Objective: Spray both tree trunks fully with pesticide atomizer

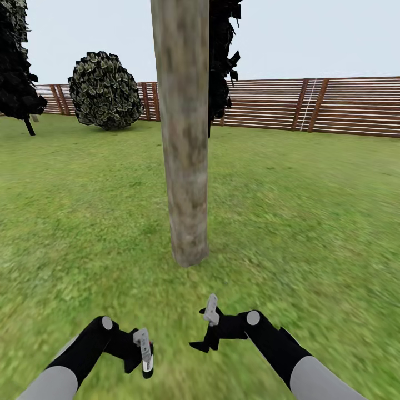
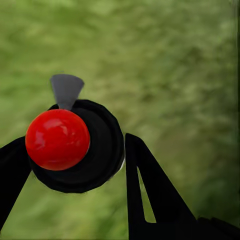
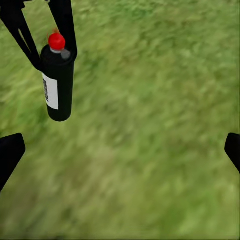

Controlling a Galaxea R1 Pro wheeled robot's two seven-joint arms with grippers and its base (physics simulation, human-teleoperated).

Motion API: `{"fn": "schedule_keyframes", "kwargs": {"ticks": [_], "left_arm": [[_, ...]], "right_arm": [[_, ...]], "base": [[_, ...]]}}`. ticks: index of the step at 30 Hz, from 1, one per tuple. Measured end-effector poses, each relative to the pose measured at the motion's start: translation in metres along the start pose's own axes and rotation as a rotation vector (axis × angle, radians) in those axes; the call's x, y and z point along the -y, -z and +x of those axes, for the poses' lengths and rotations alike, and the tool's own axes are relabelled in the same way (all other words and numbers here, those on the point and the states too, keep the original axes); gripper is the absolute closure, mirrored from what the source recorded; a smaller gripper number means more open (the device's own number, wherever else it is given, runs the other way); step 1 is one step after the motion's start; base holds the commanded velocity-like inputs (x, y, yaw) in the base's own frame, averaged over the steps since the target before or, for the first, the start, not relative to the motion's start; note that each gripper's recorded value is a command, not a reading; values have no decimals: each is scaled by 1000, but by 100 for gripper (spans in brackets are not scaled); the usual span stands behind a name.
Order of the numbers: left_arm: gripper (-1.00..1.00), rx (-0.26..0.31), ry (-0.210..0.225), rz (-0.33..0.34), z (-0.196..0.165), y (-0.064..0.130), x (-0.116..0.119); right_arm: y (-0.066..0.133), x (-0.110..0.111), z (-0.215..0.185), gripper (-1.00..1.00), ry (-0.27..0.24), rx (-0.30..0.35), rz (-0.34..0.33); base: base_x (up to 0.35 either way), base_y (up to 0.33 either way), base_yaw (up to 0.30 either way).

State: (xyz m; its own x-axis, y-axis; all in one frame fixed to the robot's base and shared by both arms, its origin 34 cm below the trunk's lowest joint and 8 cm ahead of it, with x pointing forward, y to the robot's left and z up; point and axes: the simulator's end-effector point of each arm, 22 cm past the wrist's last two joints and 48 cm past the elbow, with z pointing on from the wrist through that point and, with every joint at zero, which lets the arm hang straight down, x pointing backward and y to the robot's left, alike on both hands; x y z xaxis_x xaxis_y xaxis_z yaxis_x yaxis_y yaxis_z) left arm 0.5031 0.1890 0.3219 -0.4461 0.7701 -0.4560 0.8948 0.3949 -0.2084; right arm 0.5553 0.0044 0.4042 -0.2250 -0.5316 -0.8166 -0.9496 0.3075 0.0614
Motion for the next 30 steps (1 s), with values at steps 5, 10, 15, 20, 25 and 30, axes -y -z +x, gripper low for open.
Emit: {"fn": "schedule_keyframes", "kwargs": {"ticks": [5,10,15,20,25,30], "left_arm": [[100,4,-10,4,-6,-2,2],[100,5,-11,4,-7,-3,3],[100,20,-17,14,-18,-8,8],[100,8,-42,26,-25,-15,16],[100,5,-52,29,-28,-17,18],[100,14,-59,30,-36,-19,19]], "right_arm": [[0,-1,0,-100,1,1,-3],[0,-1,0,-100,2,1,-3],[0,-1,0,100,0,0,-3],[-1,-1,0,100,-1,-1,-5],[-1,-2,1,100,1,-3,-6],[-1,-2,1,100,1,-4,-6]], "base": [[0,0,0],[0,0,0],[0,0,0],[0,0,0],[0,0,0],[0,0,0]]}}
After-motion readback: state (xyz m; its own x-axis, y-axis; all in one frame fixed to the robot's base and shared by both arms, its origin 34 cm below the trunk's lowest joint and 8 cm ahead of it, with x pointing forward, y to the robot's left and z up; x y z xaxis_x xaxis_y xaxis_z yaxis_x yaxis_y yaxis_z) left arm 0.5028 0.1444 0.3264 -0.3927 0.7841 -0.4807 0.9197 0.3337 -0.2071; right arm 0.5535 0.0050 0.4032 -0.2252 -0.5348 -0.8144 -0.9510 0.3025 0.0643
